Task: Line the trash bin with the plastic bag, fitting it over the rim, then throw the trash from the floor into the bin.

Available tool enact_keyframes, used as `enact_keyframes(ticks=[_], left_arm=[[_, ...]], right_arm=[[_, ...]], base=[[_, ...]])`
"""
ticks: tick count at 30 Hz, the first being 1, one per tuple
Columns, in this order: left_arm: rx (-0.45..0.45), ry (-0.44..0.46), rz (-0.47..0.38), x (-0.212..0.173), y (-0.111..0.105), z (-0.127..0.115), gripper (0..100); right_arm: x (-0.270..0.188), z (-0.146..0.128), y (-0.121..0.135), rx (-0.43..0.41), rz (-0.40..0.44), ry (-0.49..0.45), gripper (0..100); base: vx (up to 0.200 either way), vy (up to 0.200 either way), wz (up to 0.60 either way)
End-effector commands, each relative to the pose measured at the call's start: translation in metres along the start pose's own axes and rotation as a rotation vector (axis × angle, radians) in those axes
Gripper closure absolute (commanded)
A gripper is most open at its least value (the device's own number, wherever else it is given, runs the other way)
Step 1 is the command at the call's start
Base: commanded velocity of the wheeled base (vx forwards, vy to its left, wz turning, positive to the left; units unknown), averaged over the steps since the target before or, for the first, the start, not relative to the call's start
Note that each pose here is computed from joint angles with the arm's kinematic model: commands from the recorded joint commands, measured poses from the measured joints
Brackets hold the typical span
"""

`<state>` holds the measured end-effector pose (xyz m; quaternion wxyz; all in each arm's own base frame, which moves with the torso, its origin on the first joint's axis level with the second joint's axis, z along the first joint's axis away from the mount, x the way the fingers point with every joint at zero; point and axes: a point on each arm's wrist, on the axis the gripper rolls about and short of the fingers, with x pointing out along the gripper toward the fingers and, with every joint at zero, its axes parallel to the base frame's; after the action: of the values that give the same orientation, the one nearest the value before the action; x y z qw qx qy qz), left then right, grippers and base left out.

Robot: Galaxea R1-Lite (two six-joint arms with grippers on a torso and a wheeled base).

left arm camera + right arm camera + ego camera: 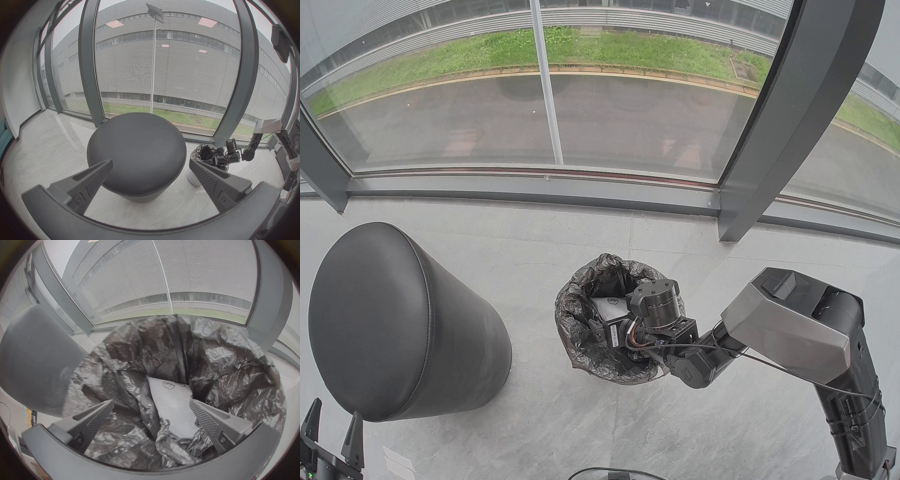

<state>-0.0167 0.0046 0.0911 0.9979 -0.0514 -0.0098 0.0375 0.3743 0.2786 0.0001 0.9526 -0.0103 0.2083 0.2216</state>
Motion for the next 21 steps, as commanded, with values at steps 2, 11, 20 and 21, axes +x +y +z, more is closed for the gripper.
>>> enact_keyframes(ticks=[2, 11, 20, 21], left_arm=[[0.003, 0.022, 0.001, 0.001, 0.0, -0.005, 0], [0.002, 0.022, 0.001, 0.001, 0.0, -0.005, 0], [0.002, 0.022, 0.001, 0.001, 0.0, -0.005, 0], [0.002, 0.022, 0.001, 0.001, 0.0, -0.005, 0]], right_arm=[[0.019, -0.015, -0.016, -0.001, -0.038, 0.024, 0], [0.036, -0.024, -0.021, 0.002, -0.052, 0.017, 0], [0.035, -0.014, -0.021, 0.007, -0.094, -0.022, 0], [0.033, -0.007, -0.02, 0.011, -0.098, -0.041, 0]], base=[[0.0, 0.0, 0.0], [0.0, 0.0, 0.0], [0.0, 0.0, 0.0], [0.0, 0.0, 0.0]])
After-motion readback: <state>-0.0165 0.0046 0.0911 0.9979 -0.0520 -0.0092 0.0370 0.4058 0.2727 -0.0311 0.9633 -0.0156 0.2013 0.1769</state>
